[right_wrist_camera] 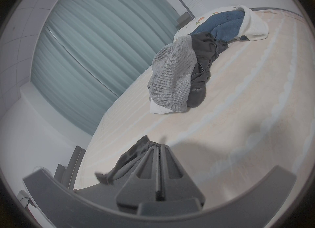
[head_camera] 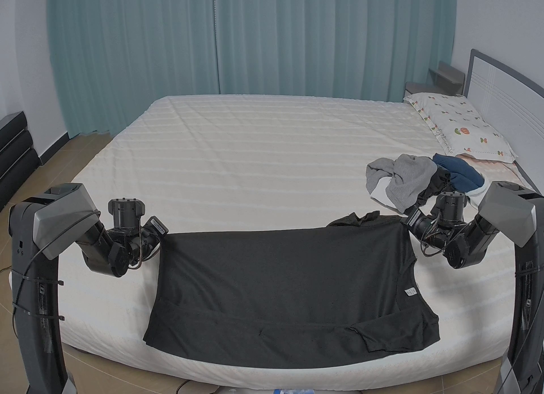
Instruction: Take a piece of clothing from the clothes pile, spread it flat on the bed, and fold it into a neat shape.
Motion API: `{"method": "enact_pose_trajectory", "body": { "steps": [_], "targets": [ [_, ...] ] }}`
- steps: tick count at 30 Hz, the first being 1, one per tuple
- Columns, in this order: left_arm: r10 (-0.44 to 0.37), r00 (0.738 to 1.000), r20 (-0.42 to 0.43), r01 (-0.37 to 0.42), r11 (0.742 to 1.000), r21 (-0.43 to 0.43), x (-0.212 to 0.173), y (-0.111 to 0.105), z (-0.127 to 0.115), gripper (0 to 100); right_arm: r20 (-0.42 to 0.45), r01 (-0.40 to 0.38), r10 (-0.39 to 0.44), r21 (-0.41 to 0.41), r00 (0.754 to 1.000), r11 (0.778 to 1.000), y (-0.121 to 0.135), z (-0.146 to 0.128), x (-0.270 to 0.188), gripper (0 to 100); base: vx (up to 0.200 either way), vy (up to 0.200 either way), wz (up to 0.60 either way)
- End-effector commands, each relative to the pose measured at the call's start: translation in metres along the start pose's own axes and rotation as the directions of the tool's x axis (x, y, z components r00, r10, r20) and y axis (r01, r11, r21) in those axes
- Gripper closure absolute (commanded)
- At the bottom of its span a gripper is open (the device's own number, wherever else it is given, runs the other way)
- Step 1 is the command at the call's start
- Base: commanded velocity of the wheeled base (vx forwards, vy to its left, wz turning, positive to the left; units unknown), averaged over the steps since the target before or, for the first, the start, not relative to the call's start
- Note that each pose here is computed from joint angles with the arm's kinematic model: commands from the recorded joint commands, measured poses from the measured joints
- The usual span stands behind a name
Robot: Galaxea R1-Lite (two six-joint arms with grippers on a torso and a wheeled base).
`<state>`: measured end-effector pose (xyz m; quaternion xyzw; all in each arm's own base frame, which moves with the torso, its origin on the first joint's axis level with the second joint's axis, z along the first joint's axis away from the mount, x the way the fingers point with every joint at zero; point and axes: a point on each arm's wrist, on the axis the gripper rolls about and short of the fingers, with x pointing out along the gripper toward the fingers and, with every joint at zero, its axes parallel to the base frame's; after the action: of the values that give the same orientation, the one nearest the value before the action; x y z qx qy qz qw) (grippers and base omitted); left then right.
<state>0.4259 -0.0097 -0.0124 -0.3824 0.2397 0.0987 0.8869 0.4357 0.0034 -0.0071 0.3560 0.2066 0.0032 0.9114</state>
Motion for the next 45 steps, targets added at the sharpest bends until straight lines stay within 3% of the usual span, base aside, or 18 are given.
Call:
{"method": "enact_pose_trajectory", "body": {
  "steps": [1,8,25,33,45],
  "targets": [
    [-0.003,1.000,-0.001,0.003,1.000,0.006,-0.003,-0.002,-0.001,100,0.010,-0.018,0.018,-0.001,1.000,1.000,0.005,0.000,-0.002,100,0.000,0.000,0.00],
    [-0.003,1.000,0.008,0.003,1.000,0.003,-0.005,-0.003,0.002,100,0.023,-0.038,0.037,0.011,0.999,0.999,0.014,0.005,-0.009,100,0.000,0.000,0.00],
    [0.015,1.000,-0.011,-0.015,1.000,0.013,-0.010,0.003,-0.001,100,-0.100,0.003,0.000,0.029,0.995,1.000,-0.003,-0.002,-0.031,100,0.000,0.000,0.00],
    [0.030,0.999,-0.038,-0.027,0.997,0.069,-0.017,0.009,-0.007,100,-0.166,0.017,-0.021,-0.027,0.986,0.999,-0.013,-0.015,-0.039,100,0.000,0.000,0.00],
    [0.027,0.999,-0.043,-0.024,0.997,0.073,-0.032,0.009,-0.002,100,-0.206,0.024,-0.040,-0.077,0.978,0.997,-0.016,-0.029,-0.048,100,0.000,0.000,0.00]
  ]
}}
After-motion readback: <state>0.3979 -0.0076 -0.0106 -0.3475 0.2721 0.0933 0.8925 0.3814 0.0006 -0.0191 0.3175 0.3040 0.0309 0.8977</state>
